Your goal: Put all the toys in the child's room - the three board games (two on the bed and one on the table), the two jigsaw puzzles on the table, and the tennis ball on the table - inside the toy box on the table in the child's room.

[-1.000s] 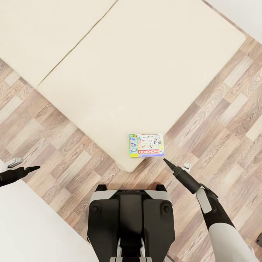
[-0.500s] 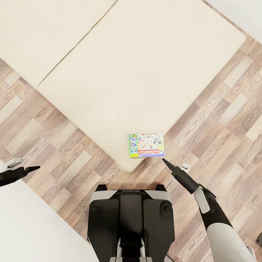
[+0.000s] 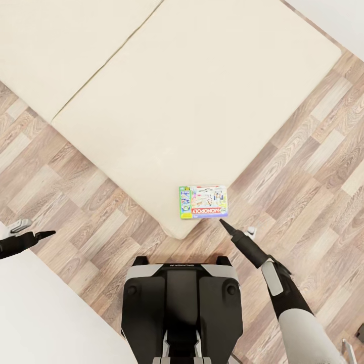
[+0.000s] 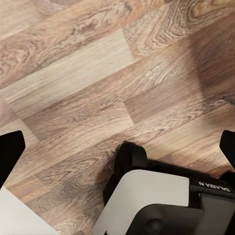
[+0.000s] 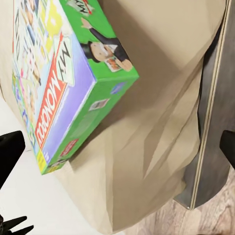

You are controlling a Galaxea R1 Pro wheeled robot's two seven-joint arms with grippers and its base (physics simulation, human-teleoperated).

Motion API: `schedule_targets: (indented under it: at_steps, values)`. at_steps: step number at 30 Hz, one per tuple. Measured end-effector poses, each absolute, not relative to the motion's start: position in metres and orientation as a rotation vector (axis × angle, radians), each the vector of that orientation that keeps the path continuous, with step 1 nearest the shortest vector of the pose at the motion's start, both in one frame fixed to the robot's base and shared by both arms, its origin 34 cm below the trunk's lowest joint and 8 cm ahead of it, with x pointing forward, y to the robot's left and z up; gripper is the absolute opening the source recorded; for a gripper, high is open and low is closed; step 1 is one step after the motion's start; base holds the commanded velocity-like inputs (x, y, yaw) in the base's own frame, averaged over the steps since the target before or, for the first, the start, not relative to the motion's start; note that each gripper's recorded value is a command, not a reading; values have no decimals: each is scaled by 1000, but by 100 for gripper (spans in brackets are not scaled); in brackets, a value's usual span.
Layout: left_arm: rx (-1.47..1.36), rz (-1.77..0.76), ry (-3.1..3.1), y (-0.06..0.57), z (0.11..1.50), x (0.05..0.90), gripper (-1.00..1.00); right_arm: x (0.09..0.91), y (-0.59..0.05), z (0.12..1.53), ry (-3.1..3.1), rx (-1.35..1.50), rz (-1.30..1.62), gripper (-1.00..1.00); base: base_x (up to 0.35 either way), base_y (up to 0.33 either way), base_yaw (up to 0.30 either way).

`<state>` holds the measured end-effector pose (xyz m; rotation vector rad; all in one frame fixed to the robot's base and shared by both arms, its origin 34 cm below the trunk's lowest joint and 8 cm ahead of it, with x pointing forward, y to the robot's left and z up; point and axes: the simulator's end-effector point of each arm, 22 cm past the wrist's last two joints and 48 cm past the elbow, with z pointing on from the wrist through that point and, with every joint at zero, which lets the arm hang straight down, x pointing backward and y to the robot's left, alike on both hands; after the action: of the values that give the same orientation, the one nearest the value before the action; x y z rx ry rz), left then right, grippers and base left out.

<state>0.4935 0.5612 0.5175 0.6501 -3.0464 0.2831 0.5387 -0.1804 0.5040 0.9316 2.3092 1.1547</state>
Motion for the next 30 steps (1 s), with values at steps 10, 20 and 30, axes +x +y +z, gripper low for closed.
schedule_targets:
  at_steps: [10,20,30]
  values:
    - [652,286,-3047,561,518,494,100,536,-159,484,2382,993,1051,100,0,0,0]
    - [651,287,-3047,561,518,494,100,546,-144,487,2341,992,1043,100,0,0,0]
    - [652,287,-3048,561,518,494,100,561,-121,498,2317,920,1135,100,0,0,0]
